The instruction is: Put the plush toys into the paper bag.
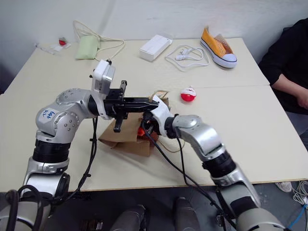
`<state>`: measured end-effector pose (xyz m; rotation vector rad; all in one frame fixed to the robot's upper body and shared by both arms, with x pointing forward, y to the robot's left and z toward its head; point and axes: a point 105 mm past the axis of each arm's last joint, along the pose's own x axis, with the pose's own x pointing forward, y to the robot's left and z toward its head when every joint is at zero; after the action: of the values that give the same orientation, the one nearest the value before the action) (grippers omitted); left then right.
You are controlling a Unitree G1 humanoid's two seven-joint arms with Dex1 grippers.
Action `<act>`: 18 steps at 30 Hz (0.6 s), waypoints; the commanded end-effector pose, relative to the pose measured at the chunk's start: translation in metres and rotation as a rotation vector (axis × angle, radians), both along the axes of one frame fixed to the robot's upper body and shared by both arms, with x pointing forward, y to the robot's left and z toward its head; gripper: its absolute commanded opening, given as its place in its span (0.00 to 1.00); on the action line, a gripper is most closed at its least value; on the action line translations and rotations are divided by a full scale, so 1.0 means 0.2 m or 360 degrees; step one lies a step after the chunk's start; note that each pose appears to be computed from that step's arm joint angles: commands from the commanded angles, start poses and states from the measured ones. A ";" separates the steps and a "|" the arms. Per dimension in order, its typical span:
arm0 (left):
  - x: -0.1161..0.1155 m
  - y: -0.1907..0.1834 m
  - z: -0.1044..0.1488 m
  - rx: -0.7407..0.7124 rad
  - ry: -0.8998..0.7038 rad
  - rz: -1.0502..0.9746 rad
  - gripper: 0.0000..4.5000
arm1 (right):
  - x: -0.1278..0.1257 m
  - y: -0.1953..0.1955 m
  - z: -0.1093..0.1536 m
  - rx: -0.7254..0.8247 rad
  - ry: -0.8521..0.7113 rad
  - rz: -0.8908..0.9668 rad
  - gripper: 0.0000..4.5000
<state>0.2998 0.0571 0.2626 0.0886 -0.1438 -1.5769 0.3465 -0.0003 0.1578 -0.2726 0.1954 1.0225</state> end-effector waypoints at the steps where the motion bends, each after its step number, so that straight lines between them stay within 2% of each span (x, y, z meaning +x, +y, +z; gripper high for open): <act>1: 0.01 0.01 0.09 -0.0076 -0.0107 0.0035 0.00 | 0.05 0.03 0.01 0.0045 -0.0133 -0.0051 0.07; 5: 0.04 0.03 0.10 -0.0087 -0.0113 0.0096 0.00 | 0.07 0.03 -0.01 0.0134 -0.0111 -0.0080 0.07; 7: 0.04 0.03 0.10 -0.0088 -0.0115 0.0109 0.00 | 0.07 0.03 -0.03 0.0140 -0.0086 -0.0083 0.23; 14: 0.09 0.07 0.10 -0.0136 -0.0058 0.0188 0.00 | -0.12 -0.01 0.11 0.0361 -0.0007 0.0115 0.78; 16: 0.12 0.10 0.09 -0.0180 0.0020 0.0235 0.00 | -0.17 -0.06 0.10 0.0299 -0.0029 0.0134 0.94; 17: 0.13 0.11 0.09 -0.0186 0.0036 0.0253 0.00 | -0.18 -0.08 0.10 0.0275 -0.0039 0.0123 0.99; 18: 0.14 0.12 0.09 -0.0179 0.0041 0.0271 0.00 | -0.19 -0.12 0.11 0.0277 -0.0038 0.0090 0.99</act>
<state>0.3271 0.0758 0.2686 -0.0029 -0.1583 -1.4118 0.3146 -0.0176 0.1648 -0.1378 0.1265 1.0858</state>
